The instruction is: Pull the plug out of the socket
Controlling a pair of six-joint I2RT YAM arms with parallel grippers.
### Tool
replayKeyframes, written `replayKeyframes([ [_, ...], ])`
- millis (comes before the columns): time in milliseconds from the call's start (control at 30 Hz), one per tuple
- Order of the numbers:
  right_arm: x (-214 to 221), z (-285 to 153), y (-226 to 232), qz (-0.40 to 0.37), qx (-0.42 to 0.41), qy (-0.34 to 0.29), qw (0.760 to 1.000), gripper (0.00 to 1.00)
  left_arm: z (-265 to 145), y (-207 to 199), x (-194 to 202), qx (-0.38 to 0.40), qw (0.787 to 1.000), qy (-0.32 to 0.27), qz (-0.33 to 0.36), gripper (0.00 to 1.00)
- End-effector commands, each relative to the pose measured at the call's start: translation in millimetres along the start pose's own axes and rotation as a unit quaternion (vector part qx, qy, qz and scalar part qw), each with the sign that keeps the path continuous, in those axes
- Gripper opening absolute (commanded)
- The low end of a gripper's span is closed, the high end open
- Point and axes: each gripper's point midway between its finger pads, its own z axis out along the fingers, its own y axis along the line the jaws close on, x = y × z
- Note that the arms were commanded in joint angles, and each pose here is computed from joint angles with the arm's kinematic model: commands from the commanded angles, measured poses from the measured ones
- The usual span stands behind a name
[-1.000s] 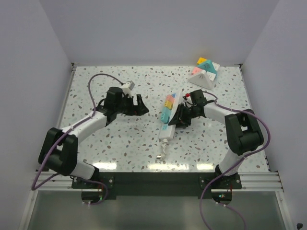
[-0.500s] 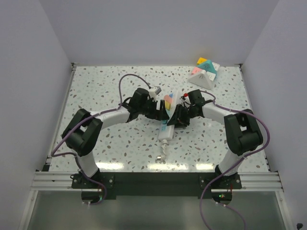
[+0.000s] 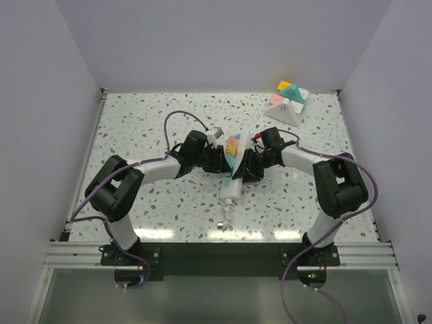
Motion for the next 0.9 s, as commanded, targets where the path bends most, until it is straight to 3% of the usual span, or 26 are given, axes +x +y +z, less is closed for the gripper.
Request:
replayKeyframes([
  [0, -2.4, 11.5, -75.6, 0.044, 0.160, -0.026, 0.986, 0.00, -37.7, -5.8, -22.8, 0.011, 0.999, -0.048, 0.019, 0.00],
  [200, 8.8, 16.1, -111.3, 0.095, 0.209, -0.028, 0.973, 0.00, -101.2, 22.7, -52.1, -0.001, 0.994, -0.106, -0.015, 0.00],
  [333, 10.4, 18.7, -117.9, 0.100, 0.218, -0.025, 0.970, 0.00, -119.1, 30.2, -45.8, -0.040, 0.995, -0.092, -0.011, 0.00],
  [400, 8.1, 19.7, -115.6, 0.099, 0.213, -0.028, 0.972, 0.00, -132.1, 31.2, -53.2, -0.056, 0.992, -0.112, -0.009, 0.00],
  [500, 5.7, 17.8, -109.5, 0.090, 0.204, -0.028, 0.974, 0.00, -156.2, 59.1, -64.0, -0.138, 0.979, -0.147, -0.011, 0.00],
  [667, 3.5, 14.2, -98.4, 0.073, 0.183, -0.028, 0.980, 0.00, -201.6, 160.0, -62.2, -0.276, 0.944, -0.166, -0.077, 0.00],
  [800, 1.3, 10.5, -88.8, 0.057, 0.167, -0.031, 0.984, 0.00, -220.5, 212.3, -65.2, -0.300, 0.928, -0.188, -0.116, 0.00],
  [867, 0.1, 9.0, -85.3, 0.049, 0.164, -0.031, 0.985, 0.00, -223.3, 221.6, -71.8, -0.295, 0.928, -0.190, -0.124, 0.07],
])
